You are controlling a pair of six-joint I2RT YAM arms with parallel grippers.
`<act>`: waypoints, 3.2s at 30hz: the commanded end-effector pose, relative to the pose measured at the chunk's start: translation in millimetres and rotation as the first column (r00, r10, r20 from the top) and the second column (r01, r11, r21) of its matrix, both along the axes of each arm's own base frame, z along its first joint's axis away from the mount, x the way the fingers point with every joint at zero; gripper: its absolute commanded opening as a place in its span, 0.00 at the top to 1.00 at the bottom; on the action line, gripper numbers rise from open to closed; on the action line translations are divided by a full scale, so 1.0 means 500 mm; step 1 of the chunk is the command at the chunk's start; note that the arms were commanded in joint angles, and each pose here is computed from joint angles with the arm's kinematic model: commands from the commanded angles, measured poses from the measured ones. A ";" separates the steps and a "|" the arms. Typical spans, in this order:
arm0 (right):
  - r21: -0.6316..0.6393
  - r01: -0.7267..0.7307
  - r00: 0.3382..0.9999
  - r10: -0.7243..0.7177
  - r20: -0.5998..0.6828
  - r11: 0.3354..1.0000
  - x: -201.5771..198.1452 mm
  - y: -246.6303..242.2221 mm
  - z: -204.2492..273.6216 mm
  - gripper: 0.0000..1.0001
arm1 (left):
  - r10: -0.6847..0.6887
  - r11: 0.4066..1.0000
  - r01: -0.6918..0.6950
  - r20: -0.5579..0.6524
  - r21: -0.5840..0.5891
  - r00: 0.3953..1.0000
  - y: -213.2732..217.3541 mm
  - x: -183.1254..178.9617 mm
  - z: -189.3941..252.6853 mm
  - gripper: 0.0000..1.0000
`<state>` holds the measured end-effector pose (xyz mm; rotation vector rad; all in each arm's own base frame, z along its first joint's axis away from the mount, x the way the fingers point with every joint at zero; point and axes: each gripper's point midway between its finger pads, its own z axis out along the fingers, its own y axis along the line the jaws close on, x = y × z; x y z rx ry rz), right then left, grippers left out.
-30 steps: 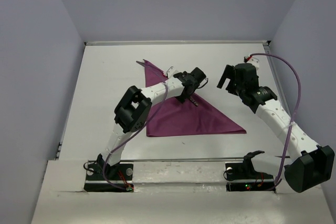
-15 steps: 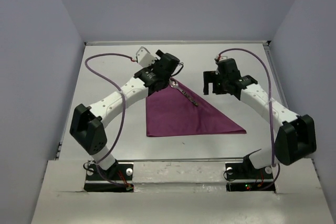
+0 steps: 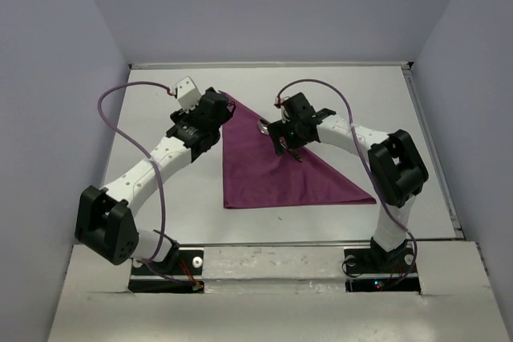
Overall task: Fold the napkin, place the utensils inside, and roll it up
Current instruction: Place the spoon on the napkin, then adjust the spoon with the napkin.
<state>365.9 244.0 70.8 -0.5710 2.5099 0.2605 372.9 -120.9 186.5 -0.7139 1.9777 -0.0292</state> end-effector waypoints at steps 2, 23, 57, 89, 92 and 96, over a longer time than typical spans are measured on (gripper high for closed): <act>-0.003 -0.007 0.998 0.007 0.060 1.000 0.048 0.030 0.006 0.05 | -0.121 0.992 0.115 0.112 0.055 0.986 0.012 -0.012 0.084 0.01; -0.111 0.016 0.997 -0.008 0.075 0.994 0.060 0.031 -0.044 0.55 | -0.115 0.991 0.110 0.063 0.075 0.991 0.034 -0.037 0.050 0.01; -0.193 -0.139 0.967 0.175 0.184 0.971 0.038 -0.008 0.022 0.89 | -0.017 0.998 0.018 -0.010 0.053 1.000 0.058 -0.060 -0.002 0.01; -0.257 -0.088 0.966 0.146 0.215 0.962 0.046 -0.023 0.043 0.42 | -0.072 0.997 0.071 -0.040 -0.021 0.997 0.021 -0.057 -0.040 0.01; -0.241 -0.068 0.961 0.129 0.244 0.968 0.042 -0.020 0.070 0.40 | -0.063 0.998 0.062 -0.034 -0.009 0.997 0.028 -0.058 -0.036 0.01; -0.211 0.001 0.958 0.060 0.281 0.978 0.037 -0.035 0.104 0.35 | -0.063 0.998 0.062 -0.017 -0.008 0.998 0.030 -0.056 -0.027 0.01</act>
